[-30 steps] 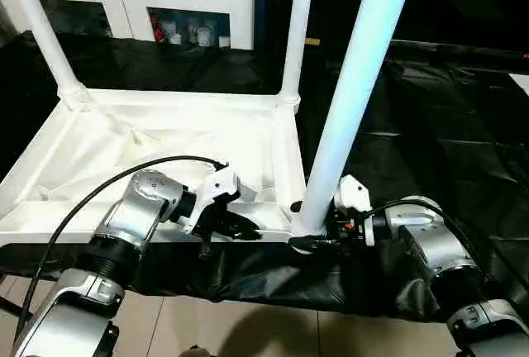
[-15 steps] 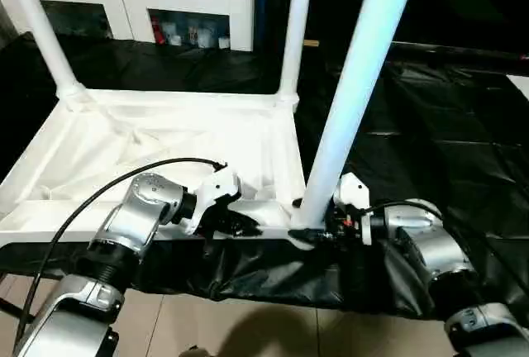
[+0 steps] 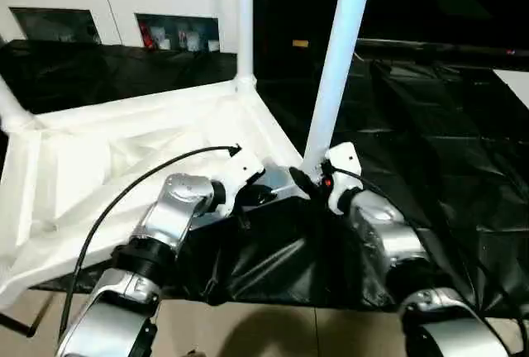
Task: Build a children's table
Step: Rotate leg to tighten
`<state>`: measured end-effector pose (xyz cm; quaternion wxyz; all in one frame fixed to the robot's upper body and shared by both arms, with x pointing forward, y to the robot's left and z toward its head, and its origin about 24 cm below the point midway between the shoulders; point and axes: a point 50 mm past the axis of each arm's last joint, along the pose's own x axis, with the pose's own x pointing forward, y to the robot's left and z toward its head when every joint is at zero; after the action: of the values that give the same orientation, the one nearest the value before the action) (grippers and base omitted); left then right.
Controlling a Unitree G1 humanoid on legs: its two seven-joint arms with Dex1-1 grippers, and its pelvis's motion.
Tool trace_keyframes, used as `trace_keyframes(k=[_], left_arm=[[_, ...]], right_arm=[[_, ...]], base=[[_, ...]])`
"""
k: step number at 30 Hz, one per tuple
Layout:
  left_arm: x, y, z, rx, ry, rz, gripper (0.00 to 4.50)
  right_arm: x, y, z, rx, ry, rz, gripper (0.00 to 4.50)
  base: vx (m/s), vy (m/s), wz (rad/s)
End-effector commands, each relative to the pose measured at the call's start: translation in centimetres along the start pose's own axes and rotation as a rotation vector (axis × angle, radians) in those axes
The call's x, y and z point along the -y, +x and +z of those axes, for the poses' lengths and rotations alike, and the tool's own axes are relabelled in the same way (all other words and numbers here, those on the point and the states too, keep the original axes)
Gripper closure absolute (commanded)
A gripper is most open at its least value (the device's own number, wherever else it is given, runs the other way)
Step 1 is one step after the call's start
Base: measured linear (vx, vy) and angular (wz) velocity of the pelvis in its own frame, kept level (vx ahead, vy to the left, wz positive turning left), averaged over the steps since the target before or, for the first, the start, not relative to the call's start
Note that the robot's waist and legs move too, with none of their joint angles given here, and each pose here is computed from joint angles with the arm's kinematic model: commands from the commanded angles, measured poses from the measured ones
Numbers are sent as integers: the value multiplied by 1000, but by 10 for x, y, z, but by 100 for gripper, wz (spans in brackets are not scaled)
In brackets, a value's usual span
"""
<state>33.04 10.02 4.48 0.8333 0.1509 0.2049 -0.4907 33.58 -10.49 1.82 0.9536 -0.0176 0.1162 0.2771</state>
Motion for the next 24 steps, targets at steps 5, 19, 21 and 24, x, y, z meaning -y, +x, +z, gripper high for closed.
trace_keyframes(k=[5, 19, 21, 24], left_arm=[[11, 13, 20, 118, -1, -56, 450], [10, -13, 9, 81, 73, -329, 450], [8, -17, 8, 66, 70, -369, 450], [8, -21, 8, 62, 61, -409, 450]], right_arm=[[-50, 13, -4, -27, 16, 281, 66], [-21, -29, -5, -45, -202, 672, 60], [-17, -38, -7, -81, -230, 759, 60], [-15, -45, -7, -105, -234, 840, 60]], base=[[0, 0, 0], [0, 0, 0], [0, 0, 0], [0, 0, 0]])
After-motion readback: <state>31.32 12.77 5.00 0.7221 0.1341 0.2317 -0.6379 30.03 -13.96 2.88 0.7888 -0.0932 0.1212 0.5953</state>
